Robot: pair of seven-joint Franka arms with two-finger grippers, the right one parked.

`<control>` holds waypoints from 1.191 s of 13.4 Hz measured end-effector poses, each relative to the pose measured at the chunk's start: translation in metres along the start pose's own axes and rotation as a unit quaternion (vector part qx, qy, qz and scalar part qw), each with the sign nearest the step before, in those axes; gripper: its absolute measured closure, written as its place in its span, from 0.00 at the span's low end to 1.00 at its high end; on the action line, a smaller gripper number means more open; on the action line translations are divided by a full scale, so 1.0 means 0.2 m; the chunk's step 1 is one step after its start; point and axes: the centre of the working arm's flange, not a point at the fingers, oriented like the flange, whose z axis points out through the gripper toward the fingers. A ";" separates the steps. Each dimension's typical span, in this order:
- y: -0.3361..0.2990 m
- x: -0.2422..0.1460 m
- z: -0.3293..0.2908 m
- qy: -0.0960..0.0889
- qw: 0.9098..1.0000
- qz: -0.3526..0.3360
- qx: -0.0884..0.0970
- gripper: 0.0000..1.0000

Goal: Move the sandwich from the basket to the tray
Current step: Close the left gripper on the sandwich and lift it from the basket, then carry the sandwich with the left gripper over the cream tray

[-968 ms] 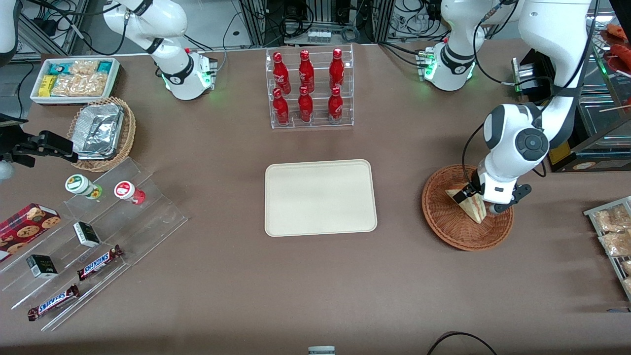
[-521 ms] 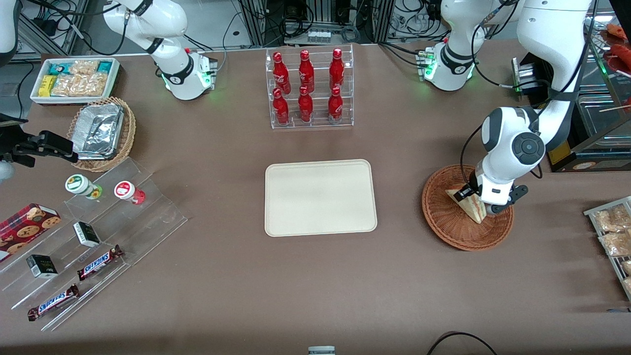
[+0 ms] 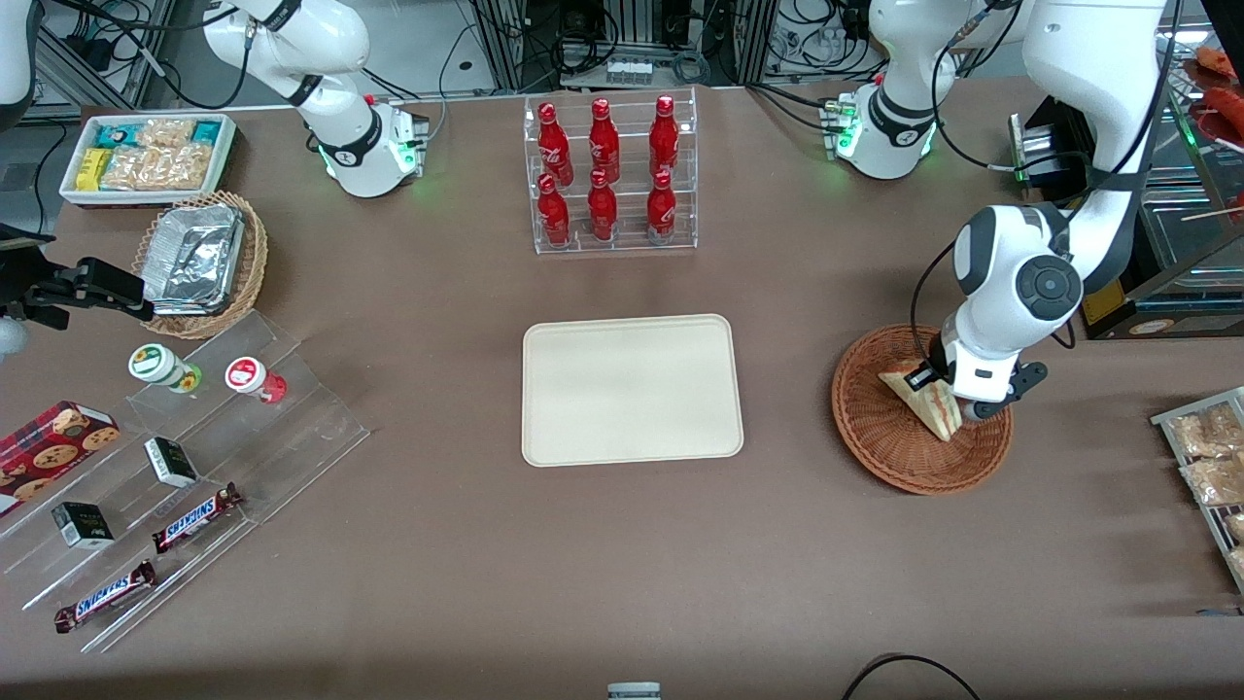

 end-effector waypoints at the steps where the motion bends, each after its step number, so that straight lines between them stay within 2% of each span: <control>1: 0.01 0.00 -0.07 -0.003 1.000 0.001 0.004 0.77; 2: 0.03 0.00 -0.14 -0.006 1.000 0.004 0.008 0.83; 4: 0.11 -0.02 -0.31 -0.007 1.000 0.018 0.010 0.84; 10: 0.46 -0.23 -0.52 0.011 0.996 0.089 -0.011 0.84; 14: 0.73 -0.47 -0.54 0.010 0.988 0.155 -0.022 0.84; 16: 0.88 -0.59 -0.53 0.009 0.980 0.199 -0.012 0.84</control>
